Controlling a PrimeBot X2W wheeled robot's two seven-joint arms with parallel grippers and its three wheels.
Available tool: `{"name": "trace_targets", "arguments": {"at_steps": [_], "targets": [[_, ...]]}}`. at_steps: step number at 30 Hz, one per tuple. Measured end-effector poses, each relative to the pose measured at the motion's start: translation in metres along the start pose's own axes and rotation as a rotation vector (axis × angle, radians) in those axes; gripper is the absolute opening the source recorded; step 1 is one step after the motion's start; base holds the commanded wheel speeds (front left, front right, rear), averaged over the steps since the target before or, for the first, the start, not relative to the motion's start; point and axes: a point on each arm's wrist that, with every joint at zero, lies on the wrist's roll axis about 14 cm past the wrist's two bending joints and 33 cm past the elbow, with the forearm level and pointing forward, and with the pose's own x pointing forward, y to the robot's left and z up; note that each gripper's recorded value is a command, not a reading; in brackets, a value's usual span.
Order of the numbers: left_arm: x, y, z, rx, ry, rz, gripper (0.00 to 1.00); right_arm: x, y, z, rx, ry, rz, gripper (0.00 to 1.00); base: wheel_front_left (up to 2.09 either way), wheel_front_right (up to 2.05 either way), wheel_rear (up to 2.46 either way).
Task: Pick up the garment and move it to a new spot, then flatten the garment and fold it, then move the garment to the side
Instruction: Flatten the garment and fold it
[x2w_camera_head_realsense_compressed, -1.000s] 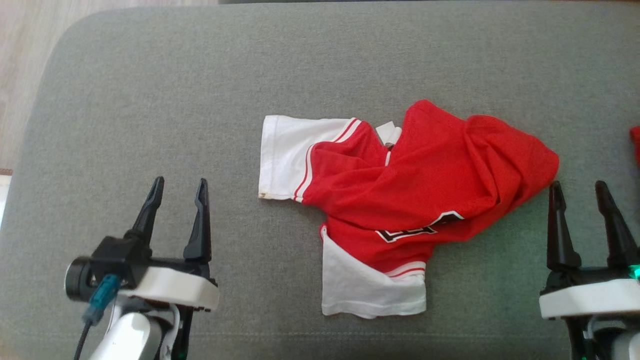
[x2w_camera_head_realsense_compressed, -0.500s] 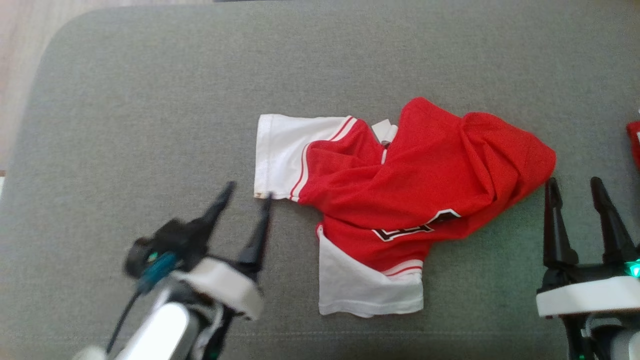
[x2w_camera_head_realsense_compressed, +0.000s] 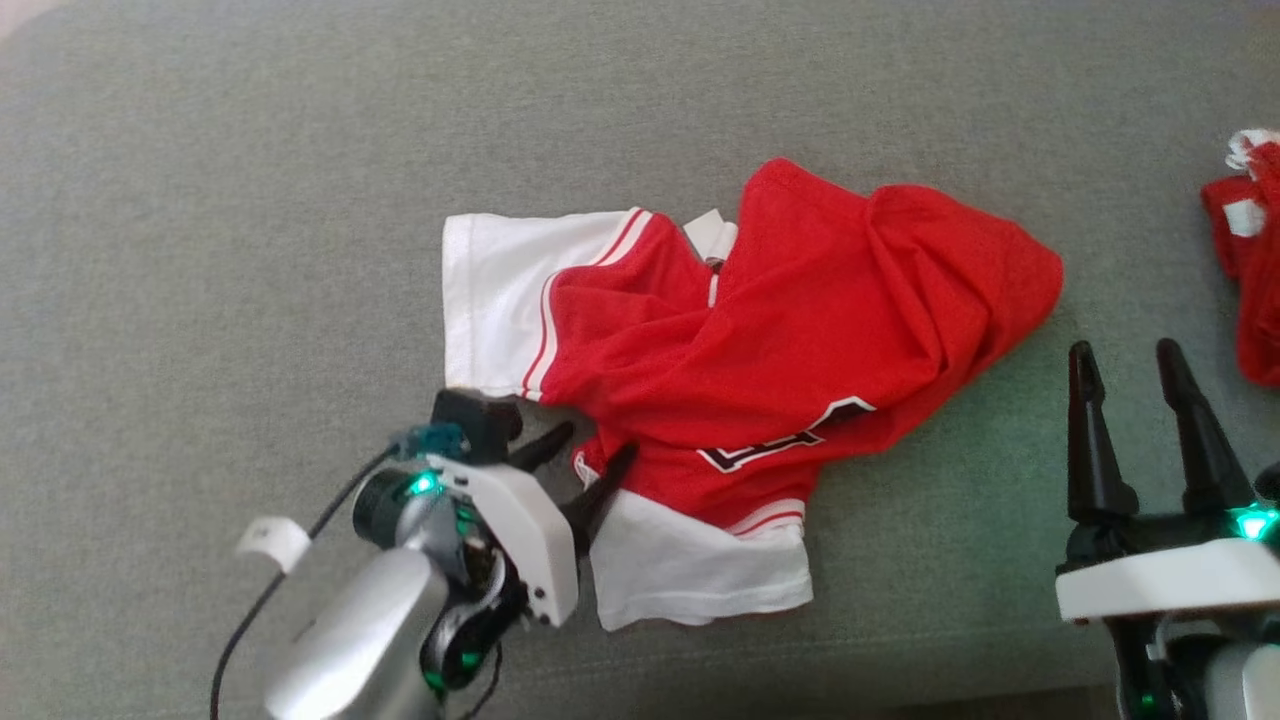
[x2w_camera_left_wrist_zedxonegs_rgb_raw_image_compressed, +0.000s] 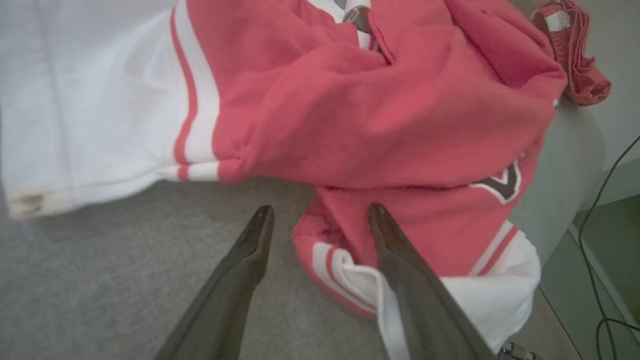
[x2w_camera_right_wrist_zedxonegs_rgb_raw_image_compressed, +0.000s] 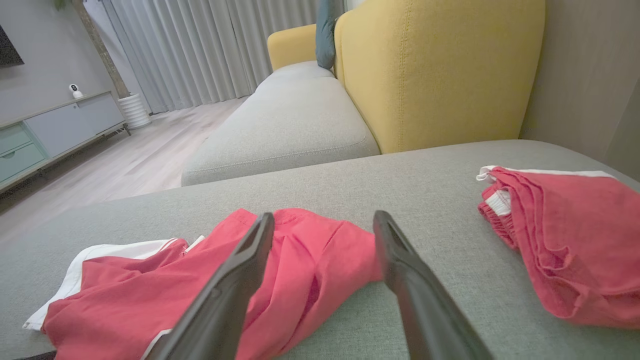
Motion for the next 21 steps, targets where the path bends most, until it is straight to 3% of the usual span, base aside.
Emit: {"name": "trace_targets", "arguments": {"at_steps": [3, 4, 5, 6, 12, 21], "targets": [[0.008, 0.001, 0.004, 0.008, 0.006, -0.016, 1.00, -0.002, -0.003, -0.002, 0.010, 0.004, -0.012, 1.00, 0.00, 0.00, 0.00], [0.010, 0.000, 0.006, 0.010, 0.007, -0.022, 0.89, -0.003, -0.005, -0.003, 0.014, 0.006, -0.015, 1.00, 0.00, 0.00, 0.00], [0.012, -0.001, 0.006, 0.016, 0.009, -0.028, 0.04, -0.003, -0.006, -0.004, 0.020, 0.009, -0.019, 1.00, 0.00, 0.00, 0.00], [0.013, -0.001, 0.006, 0.017, 0.011, -0.035, 0.00, -0.004, -0.006, -0.004, 0.025, 0.010, -0.022, 1.00, 0.00, 0.00, 0.00], [0.015, 0.010, 0.029, 0.047, -0.088, -0.002, 0.00, -0.007, -0.009, -0.002, 0.055, -0.005, -0.032, 1.00, 0.00, 0.00, 0.00], [0.009, 0.066, 0.092, 0.153, -0.238, 0.157, 0.00, -0.007, -0.010, -0.006, 0.084, 0.006, -0.034, 1.00, 0.00, 0.00, 0.00]]}}
